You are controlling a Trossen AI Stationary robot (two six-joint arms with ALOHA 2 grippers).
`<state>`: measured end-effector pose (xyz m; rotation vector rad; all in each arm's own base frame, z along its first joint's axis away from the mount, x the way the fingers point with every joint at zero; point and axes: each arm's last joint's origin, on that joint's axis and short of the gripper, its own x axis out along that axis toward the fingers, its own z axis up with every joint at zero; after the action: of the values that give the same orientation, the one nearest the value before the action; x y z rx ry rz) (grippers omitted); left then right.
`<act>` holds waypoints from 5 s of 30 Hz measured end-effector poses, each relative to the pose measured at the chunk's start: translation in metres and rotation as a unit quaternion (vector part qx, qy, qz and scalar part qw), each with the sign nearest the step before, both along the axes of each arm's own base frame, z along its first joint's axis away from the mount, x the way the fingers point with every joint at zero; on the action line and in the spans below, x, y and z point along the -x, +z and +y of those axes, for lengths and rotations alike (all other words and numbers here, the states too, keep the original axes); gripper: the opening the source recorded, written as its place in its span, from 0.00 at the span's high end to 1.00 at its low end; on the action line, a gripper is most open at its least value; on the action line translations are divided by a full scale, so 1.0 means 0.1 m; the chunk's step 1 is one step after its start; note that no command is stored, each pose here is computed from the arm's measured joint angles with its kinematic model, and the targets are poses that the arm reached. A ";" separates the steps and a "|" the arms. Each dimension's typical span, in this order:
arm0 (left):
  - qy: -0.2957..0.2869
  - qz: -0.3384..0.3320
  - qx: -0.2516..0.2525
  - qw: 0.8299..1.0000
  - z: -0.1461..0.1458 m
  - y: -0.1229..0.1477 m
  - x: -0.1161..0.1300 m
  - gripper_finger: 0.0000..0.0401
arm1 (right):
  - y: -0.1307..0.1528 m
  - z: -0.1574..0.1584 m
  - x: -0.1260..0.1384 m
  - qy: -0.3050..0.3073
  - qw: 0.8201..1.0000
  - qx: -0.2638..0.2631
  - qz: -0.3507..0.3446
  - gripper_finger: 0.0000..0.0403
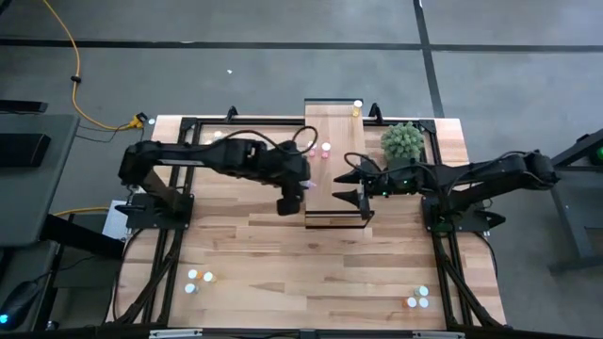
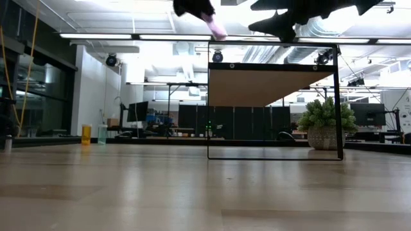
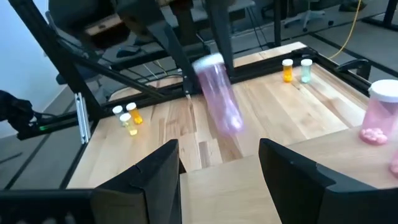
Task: Pick and place medicine bottles onto shelf by color
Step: Put the pink pill bottle on the shelf aligned with the other pink pill bottles
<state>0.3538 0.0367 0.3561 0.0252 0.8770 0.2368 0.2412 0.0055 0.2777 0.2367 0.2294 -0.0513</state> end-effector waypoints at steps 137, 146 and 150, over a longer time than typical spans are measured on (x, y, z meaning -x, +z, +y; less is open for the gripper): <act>0.110 -0.214 0.071 0.968 -0.03 -0.49 0.82 0.48 | -0.19 -0.05 -0.87 -0.005 0.949 0.086 0.305 0.66; 0.086 -0.212 0.089 0.969 -0.04 -0.49 0.82 0.48 | -0.15 -0.04 -0.84 0.003 0.950 0.081 0.302 0.77; 0.073 -0.211 0.077 0.972 -0.03 -0.46 0.85 0.48 | -0.10 -0.04 -0.80 0.004 0.951 0.081 0.299 0.78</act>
<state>0.2684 0.0338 0.3103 -0.2285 0.4696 0.2970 0.3210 0.0014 0.2673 0.0502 0.8289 -0.1332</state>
